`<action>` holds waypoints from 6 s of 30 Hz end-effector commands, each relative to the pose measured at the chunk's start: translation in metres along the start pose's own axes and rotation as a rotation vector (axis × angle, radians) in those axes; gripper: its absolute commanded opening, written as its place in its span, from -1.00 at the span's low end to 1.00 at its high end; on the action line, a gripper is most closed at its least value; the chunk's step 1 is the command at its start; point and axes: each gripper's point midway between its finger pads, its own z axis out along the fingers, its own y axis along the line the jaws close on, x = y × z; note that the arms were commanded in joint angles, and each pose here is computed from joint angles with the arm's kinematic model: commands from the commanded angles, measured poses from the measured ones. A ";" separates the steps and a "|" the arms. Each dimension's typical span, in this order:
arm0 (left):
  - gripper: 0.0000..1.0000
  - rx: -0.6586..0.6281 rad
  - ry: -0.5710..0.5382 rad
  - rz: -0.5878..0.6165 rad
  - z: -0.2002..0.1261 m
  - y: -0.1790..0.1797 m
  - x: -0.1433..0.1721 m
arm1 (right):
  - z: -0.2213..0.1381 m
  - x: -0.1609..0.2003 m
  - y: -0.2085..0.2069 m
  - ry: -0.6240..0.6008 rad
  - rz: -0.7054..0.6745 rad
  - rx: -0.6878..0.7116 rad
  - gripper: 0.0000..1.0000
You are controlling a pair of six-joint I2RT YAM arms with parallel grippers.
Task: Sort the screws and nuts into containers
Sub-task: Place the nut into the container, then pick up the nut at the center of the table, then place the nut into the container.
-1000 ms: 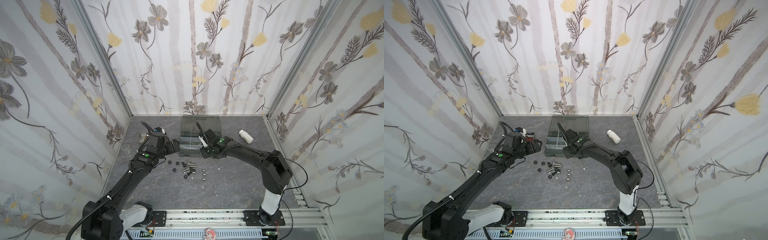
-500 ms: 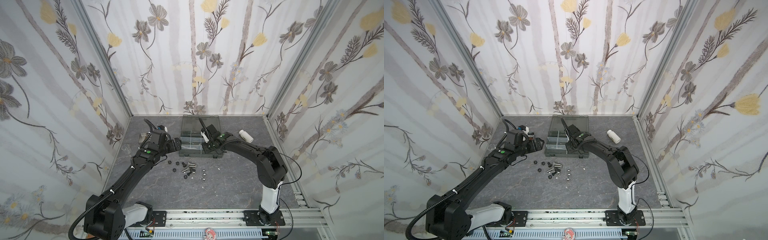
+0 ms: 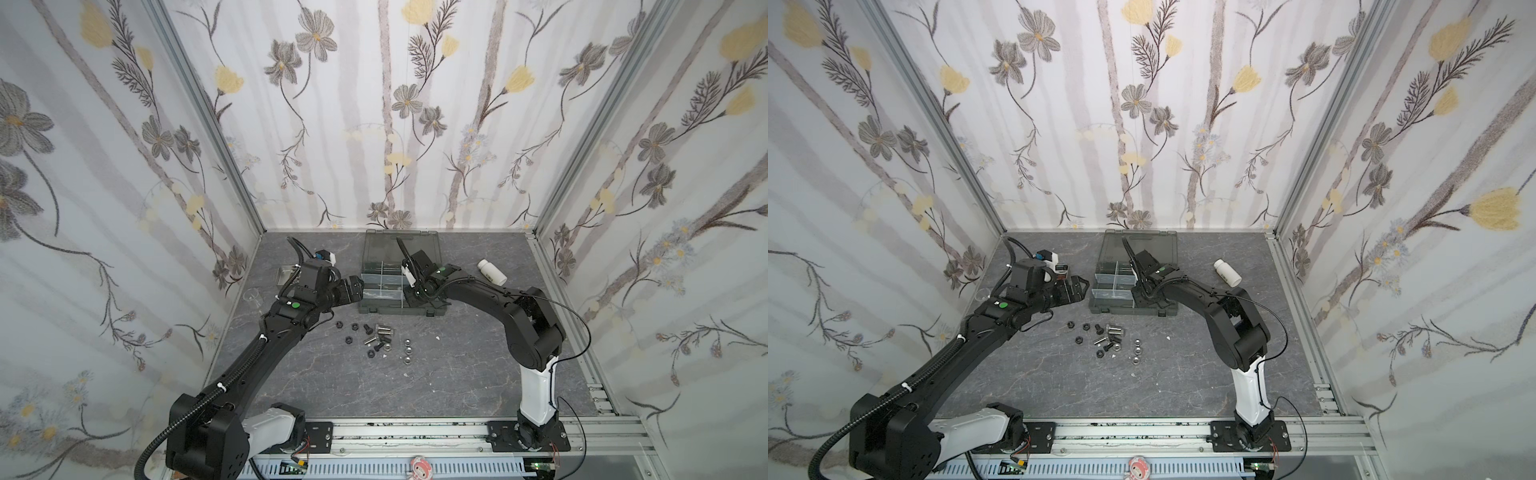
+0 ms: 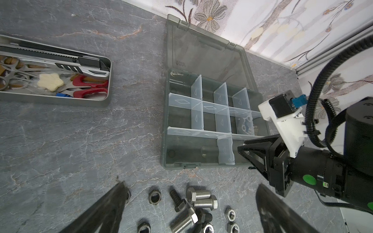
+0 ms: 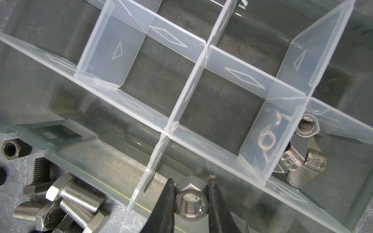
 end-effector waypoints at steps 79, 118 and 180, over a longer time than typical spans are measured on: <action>-0.09 -0.306 0.566 0.370 0.103 -0.086 0.226 | -0.189 0.051 -0.095 -0.560 0.295 0.043 0.65; -0.65 -0.335 0.604 0.337 0.118 -0.079 0.235 | -0.189 0.050 -0.094 -0.570 0.297 0.018 0.68; 0.36 -0.185 0.459 0.306 0.177 -0.127 0.096 | -0.180 0.071 -0.091 -0.561 0.334 -0.042 0.99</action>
